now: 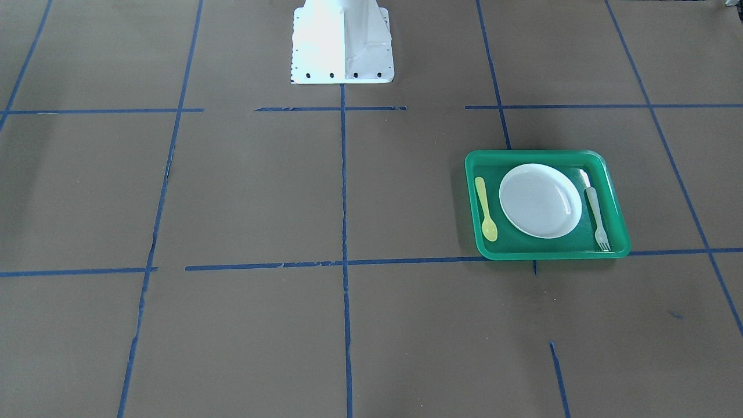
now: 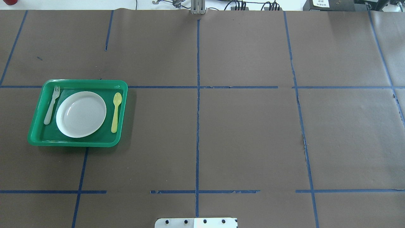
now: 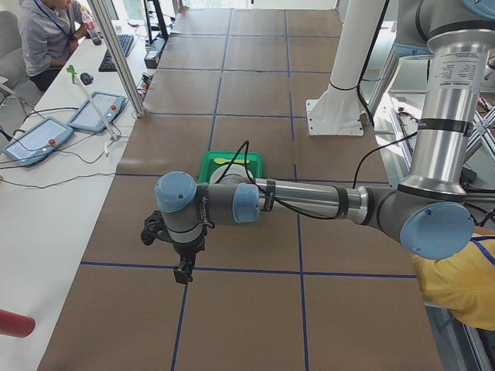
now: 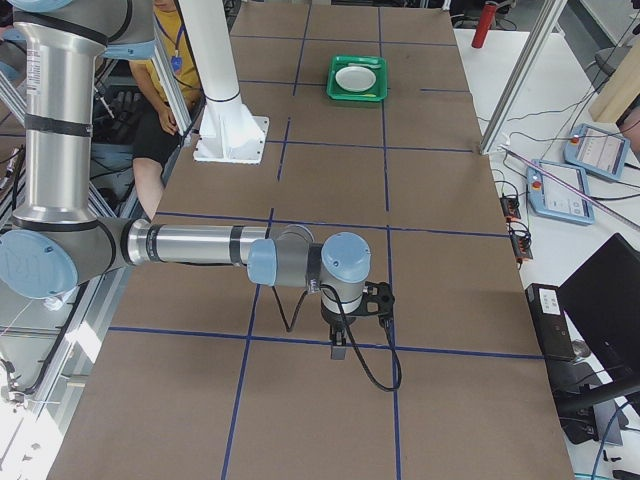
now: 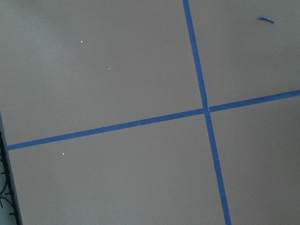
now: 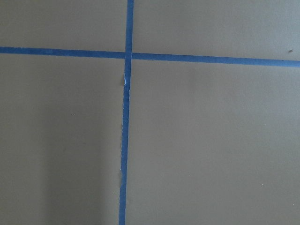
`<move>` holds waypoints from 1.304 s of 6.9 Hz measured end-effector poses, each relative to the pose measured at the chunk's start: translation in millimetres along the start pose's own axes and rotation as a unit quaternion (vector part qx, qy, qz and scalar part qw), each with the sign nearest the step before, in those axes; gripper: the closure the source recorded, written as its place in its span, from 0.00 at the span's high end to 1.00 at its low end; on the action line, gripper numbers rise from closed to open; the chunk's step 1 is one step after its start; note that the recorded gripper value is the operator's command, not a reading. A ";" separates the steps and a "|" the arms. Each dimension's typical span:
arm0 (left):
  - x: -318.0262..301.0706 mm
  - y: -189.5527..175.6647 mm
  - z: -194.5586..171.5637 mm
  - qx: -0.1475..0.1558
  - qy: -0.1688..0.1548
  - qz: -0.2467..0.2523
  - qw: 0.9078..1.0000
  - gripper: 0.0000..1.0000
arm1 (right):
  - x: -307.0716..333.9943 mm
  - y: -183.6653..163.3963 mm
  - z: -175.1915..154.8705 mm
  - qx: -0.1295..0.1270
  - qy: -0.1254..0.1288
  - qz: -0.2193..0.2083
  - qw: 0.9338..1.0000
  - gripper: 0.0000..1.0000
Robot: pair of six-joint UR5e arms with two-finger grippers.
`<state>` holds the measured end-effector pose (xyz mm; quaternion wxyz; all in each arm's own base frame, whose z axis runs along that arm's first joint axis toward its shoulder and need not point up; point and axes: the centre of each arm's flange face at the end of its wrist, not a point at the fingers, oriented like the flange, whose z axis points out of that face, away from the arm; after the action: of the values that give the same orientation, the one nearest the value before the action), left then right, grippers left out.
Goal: Place fork
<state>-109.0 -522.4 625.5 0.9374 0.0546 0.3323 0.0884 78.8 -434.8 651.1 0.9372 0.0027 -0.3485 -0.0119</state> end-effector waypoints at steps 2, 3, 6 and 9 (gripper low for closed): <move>2.5 2.6 -1.6 0.003 0.000 0.000 1.000 1.00 | 0.0 0.0 0.0 0.000 0.000 0.000 1.000 1.00; 3.2 2.4 -2.3 0.003 0.000 0.001 1.000 1.00 | 0.0 0.0 0.0 0.000 0.000 0.000 1.000 1.00; 3.5 6.0 -1.2 0.001 0.001 0.002 1.000 1.00 | 0.0 0.0 0.0 0.000 0.000 0.000 1.000 1.00; 3.0 7.3 -0.3 -0.002 0.001 0.000 1.000 1.00 | 0.0 0.0 0.0 0.000 0.000 0.000 1.000 1.00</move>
<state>-107.9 -514.7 624.6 0.9372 0.0528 0.3332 0.0888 78.8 -434.8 651.1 0.9372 0.0026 -0.3485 -0.0117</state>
